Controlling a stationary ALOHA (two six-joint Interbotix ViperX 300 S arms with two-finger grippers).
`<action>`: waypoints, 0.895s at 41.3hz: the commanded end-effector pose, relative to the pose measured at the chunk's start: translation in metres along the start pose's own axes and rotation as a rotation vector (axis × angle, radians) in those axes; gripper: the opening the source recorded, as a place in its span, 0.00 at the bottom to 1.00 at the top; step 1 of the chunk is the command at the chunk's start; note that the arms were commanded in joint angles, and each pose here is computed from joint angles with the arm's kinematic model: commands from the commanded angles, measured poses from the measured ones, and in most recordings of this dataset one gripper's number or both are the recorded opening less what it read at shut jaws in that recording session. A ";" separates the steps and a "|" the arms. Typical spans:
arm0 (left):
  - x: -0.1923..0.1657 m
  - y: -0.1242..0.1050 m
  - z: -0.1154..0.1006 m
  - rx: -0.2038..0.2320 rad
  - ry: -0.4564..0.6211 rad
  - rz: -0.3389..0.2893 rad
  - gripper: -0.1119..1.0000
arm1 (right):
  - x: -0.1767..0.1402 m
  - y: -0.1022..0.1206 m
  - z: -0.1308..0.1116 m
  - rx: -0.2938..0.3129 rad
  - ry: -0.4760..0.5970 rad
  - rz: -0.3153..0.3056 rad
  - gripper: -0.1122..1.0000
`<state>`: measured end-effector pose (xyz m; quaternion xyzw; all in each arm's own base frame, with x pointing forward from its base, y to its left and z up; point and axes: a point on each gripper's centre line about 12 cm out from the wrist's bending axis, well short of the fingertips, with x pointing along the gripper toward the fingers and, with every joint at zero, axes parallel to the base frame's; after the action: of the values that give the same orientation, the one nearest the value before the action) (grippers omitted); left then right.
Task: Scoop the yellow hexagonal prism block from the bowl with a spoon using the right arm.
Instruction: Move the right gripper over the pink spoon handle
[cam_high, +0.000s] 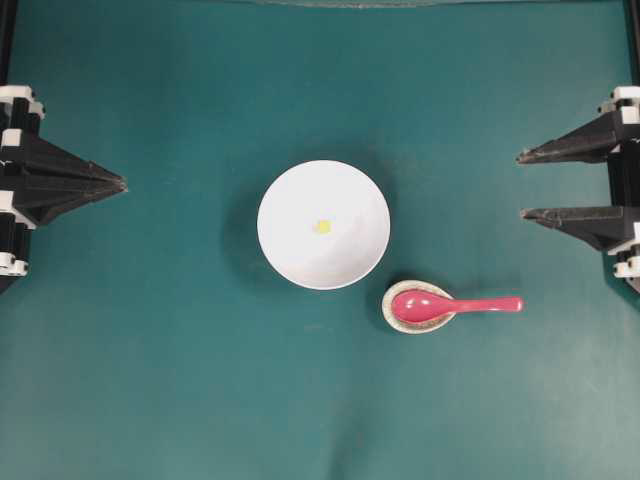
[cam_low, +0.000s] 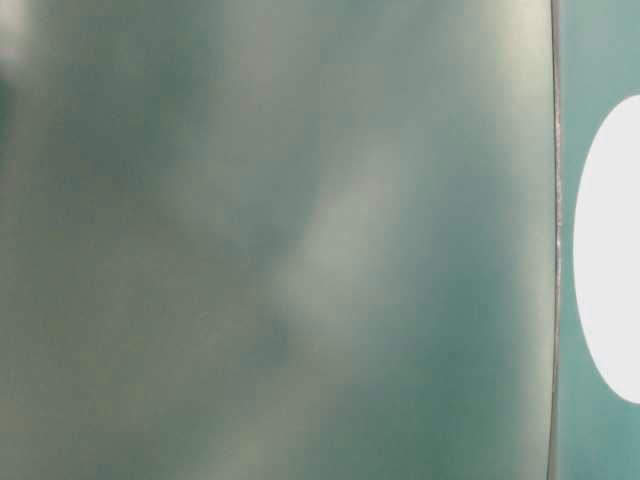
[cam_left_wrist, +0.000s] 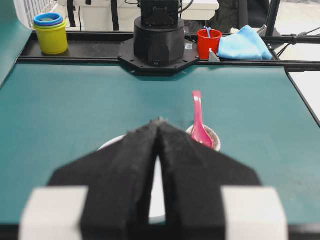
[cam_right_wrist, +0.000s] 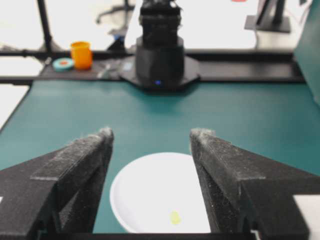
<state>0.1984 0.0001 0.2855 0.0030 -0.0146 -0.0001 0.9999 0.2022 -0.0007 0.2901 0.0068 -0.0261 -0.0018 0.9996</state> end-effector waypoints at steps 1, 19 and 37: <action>0.003 0.000 0.010 0.003 -0.023 0.000 0.12 | 0.002 0.000 0.007 0.003 -0.017 0.000 0.67; 0.003 0.000 0.009 0.005 -0.017 -0.001 0.12 | 0.012 0.000 -0.022 0.058 0.061 -0.006 0.67; 0.004 0.000 0.007 0.008 -0.009 -0.001 0.12 | 0.013 0.017 -0.084 0.137 0.086 0.036 0.67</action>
<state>0.1996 0.0000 0.2834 0.0037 -0.0084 -0.0003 1.0000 0.2176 0.0150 0.2099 0.0695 0.0281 0.0176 0.9970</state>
